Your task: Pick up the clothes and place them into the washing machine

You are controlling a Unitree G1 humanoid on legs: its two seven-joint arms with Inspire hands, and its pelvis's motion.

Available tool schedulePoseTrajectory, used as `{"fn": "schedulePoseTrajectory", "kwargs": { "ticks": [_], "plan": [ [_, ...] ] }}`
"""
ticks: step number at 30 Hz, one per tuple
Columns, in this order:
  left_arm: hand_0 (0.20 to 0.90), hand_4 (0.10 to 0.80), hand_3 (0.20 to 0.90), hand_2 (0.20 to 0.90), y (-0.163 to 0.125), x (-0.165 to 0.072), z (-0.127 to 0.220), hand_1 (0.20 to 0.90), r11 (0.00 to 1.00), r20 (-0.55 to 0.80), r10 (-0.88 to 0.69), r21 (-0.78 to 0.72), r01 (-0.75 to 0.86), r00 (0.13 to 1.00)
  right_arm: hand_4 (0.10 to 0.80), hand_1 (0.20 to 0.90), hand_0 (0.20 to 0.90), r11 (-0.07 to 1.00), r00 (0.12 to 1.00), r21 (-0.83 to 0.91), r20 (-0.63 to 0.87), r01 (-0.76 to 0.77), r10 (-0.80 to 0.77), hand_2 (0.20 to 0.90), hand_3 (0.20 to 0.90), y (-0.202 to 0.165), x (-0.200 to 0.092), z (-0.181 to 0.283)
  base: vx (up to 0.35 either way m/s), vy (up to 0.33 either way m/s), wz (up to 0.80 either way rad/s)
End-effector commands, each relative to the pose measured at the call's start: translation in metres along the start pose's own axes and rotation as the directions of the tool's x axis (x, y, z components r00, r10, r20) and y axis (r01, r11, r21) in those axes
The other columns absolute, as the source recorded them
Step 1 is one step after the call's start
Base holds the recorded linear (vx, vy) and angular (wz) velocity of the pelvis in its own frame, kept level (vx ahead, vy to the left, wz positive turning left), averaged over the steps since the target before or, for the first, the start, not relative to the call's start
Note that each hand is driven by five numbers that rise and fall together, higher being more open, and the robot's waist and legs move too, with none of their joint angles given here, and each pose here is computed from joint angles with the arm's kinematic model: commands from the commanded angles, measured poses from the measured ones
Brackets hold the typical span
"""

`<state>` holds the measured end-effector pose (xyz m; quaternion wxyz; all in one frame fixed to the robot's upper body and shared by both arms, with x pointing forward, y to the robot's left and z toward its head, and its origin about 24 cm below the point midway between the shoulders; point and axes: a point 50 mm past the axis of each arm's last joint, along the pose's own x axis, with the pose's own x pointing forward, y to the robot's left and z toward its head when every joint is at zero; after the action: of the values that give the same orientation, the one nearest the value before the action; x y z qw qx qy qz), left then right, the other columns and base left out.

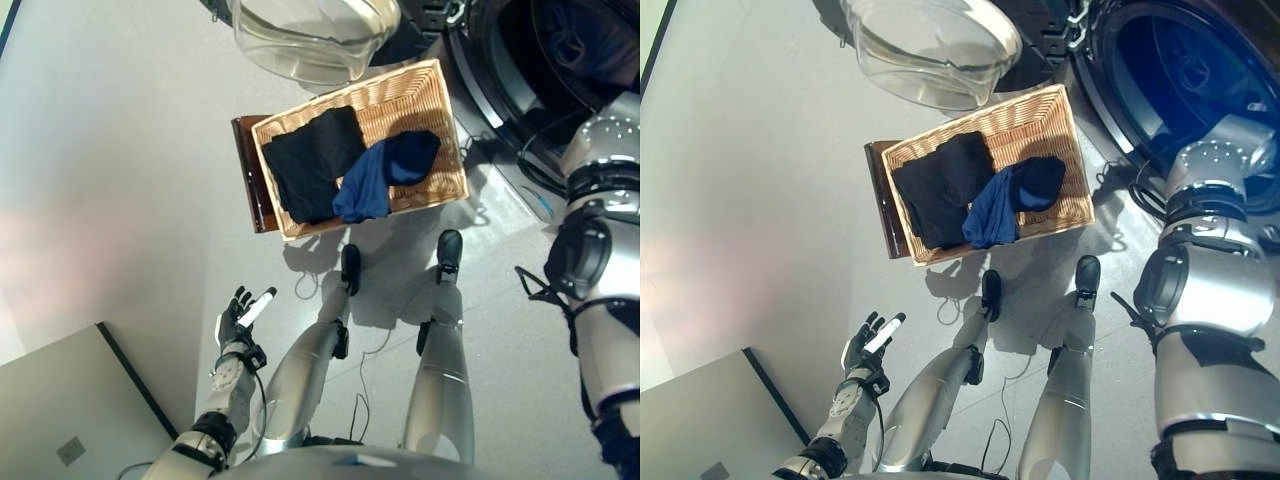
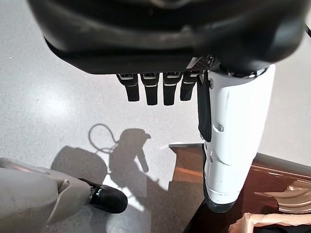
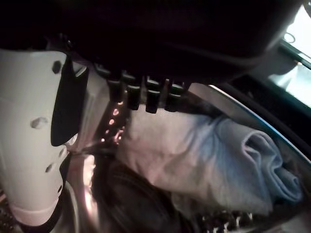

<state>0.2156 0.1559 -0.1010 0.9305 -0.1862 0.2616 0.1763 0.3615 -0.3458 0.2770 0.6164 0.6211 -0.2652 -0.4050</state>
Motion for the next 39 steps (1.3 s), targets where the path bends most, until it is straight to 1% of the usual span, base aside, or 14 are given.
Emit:
{"fn": "schedulePoseTrajectory", "kwargs": {
  "ticks": [1, 3, 4, 6, 8, 10, 11, 14, 15, 17, 19, 27, 34, 39],
  "plan": [
    [0.9, 0.8, 0.9, 0.9, 0.037, 0.002, 0.003, 0.9, 0.99, 0.015, 0.13, 0.045, -0.13, 0.991, 0.8, 0.9, 0.9, 0.905, 0.91, -0.263, 0.161, -0.333, 0.381, 0.9, 0.9, 0.086, -0.025, 0.033, 0.0, 0.0, 0.0],
    [0.9, 0.8, 0.9, 0.9, 0.038, 0.002, 0.006, 0.9, 0.99, 0.028, 0.129, 0.047, -0.131, 0.991, 0.8, 0.9, 0.9, 0.84, 0.882, -0.411, 0.151, -0.354, 0.446, 0.9, 0.9, 0.088, -0.03, 0.024, -0.017, -0.003, 0.0],
    [0.9, 0.8, 0.9, 0.9, 0.038, 0.003, 0.008, 0.9, 0.991, 0.042, 0.128, 0.044, -0.13, 0.991, 0.8, 0.9, 0.9, 0.761, 0.853, -0.538, 0.137, -0.364, 0.504, 0.9, 0.9, 0.091, -0.036, 0.015, 0.0, 0.0, 0.0],
    [0.9, 0.8, 0.9, 0.9, 0.036, 0.004, 0.014, 0.9, 0.991, 0.071, 0.125, 0.039, -0.128, 0.99, 0.8, 0.9, 0.9, 0.634, 0.803, -0.685, 0.119, -0.36, 0.584, 0.9, 0.9, 0.088, -0.043, 0.002, -0.039, -0.019, -0.03],
    [0.9, 0.8, 0.9, 0.9, 0.031, 0.006, 0.022, 0.9, 0.993, 0.111, 0.116, 0.026, -0.119, 0.987, 0.8, 0.9, 0.9, 0.459, 0.742, -0.817, 0.058, -0.349, 0.667, 0.9, 0.9, 0.077, -0.052, -0.02, -0.049, -0.026, -0.04],
    [0.9, 0.8, 0.9, 0.9, 0.028, 0.007, 0.027, 0.9, 0.993, 0.137, 0.117, 0.018, -0.121, 0.984, 0.8, 0.9, 0.9, 0.351, 0.714, -0.882, 0.023, -0.315, 0.7, 0.9, 0.9, 0.067, -0.057, -0.034, -0.03, -0.025, -0.05],
    [0.9, 0.8, 0.9, 0.9, 0.027, 0.007, 0.031, 0.9, 0.993, 0.155, 0.119, 0.008, -0.121, 0.981, 0.8, 0.9, 0.9, 0.239, 0.682, -0.927, -0.024, -0.288, 0.731, 0.9, 0.9, 0.059, -0.061, -0.045, -0.022, -0.021, -0.04],
    [0.9, 0.8, 0.9, 0.9, 0.025, 0.008, 0.037, 0.9, 0.992, 0.183, 0.121, 0.008, -0.125, 0.976, 0.8, 0.9, 0.9, 0.071, 0.636, -0.976, -0.077, -0.204, 0.768, 0.9, 0.9, 0.044, -0.067, -0.062, 0.0, 0.0, 0.0],
    [0.9, 0.8, 0.9, 0.9, 0.025, 0.009, 0.039, 0.9, 0.992, 0.188, 0.123, 0.007, -0.126, 0.975, 0.8, 0.9, 0.9, -0.017, 0.622, -0.985, -0.12, -0.169, 0.774, 0.9, 0.9, 0.036, -0.068, -0.07, 0.0, 0.0, 0.0],
    [0.9, 0.8, 0.9, 0.9, 0.024, 0.009, 0.041, 0.9, 0.992, 0.198, 0.121, 0.011, -0.126, 0.973, 0.8, 0.9, 0.9, -0.031, 0.611, -0.986, -0.125, -0.161, 0.782, 0.9, 0.9, 0.035, -0.069, -0.071, 0.0, 0.0, 0.0],
    [0.9, 0.8, 0.9, 0.9, 0.023, 0.009, 0.043, 0.9, 0.992, 0.207, 0.125, 0.008, -0.13, 0.97, 0.8, 0.9, 0.9, -0.148, 0.595, -0.978, -0.208, -0.149, 0.776, 0.9, 0.9, 0.017, -0.076, -0.089, 0.0, 0.0, 0.0],
    [0.9, 0.8, 0.9, 0.9, 0.021, 0.012, 0.049, 0.9, 0.989, 0.225, 0.136, 0.028, -0.146, 0.965, 0.8, 0.9, 0.9, -0.371, 0.522, -0.918, -0.385, -0.136, 0.761, 0.9, 0.9, -0.018, -0.108, -0.134, 0.0, -0.003, 0.01],
    [0.9, 0.8, 0.9, 0.9, 0.02, 0.016, 0.052, 0.9, 0.985, 0.226, 0.148, 0.056, -0.165, 0.963, 0.8, 0.9, 0.9, -0.601, 0.366, -0.798, -0.573, -0.046, 0.733, 0.9, 0.9, -0.044, -0.142, -0.166, 0.005, -0.002, 0.06],
    [0.9, 0.8, 0.9, 0.9, 0.024, 0.017, 0.053, 0.9, 0.982, 0.228, 0.148, 0.079, -0.17, 0.962, 0.8, 0.9, 0.9, -0.761, 0.188, -0.629, -0.738, 0.159, 0.648, 0.9, 0.9, -0.062, -0.164, -0.184, 0.0, -0.004, -0.03]
  ]
}}
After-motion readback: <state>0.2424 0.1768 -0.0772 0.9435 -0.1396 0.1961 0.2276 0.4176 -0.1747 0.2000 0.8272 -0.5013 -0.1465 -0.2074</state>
